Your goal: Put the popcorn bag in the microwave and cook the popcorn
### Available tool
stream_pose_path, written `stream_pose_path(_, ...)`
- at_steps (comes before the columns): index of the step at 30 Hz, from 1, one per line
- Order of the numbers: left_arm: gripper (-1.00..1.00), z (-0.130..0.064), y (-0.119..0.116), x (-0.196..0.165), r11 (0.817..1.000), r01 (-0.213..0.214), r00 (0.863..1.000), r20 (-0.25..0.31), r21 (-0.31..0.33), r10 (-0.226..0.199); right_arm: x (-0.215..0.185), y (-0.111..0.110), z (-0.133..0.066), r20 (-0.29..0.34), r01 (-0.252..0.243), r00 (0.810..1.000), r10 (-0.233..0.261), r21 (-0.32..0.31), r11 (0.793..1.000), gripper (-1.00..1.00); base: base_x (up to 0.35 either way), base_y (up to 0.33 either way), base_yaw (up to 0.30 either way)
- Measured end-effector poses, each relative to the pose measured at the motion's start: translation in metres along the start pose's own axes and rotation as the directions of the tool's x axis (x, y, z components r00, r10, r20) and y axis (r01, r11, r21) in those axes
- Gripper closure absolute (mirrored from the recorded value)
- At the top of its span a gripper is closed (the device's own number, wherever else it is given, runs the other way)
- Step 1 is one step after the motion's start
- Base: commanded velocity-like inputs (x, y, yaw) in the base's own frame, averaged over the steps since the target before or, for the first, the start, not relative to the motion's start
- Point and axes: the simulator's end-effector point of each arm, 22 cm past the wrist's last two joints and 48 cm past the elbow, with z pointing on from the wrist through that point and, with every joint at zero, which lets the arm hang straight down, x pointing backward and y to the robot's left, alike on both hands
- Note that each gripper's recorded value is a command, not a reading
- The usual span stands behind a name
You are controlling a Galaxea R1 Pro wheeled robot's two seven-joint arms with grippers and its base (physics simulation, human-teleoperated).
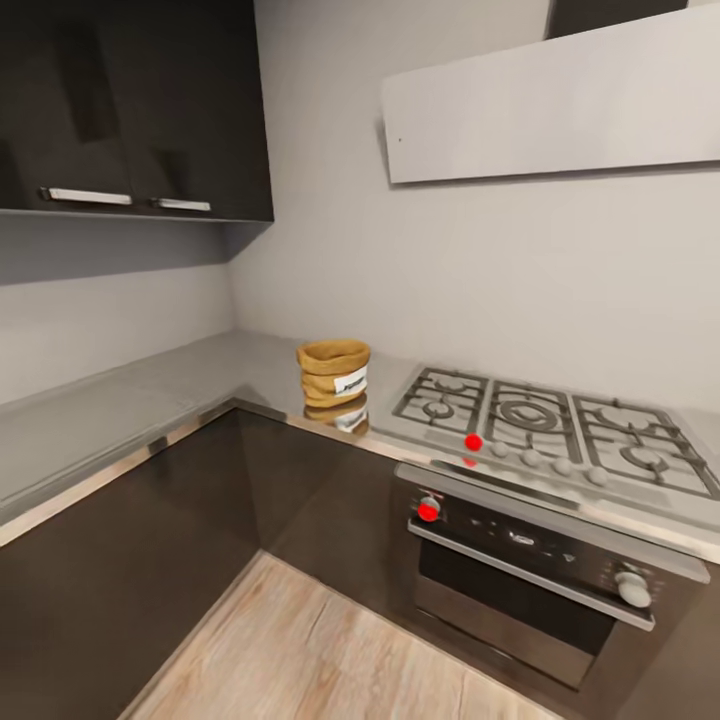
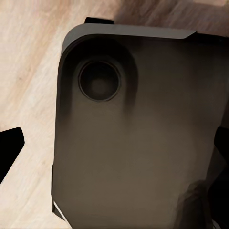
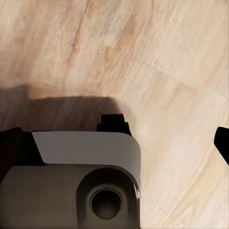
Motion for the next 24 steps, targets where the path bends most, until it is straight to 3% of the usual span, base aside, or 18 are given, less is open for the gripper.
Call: stream_pose_path(24, -1.00, 0.0001, -0.0003, -0.0010, 1.000, -0.001, 1.000, 0.002, 0.000, 0.001, -0.0002, -0.0022, 0.0001, 0.000, -0.001, 1.000, 0.001, 0.003, 1.000, -1.00, 0.287, 0.204, -0.001)
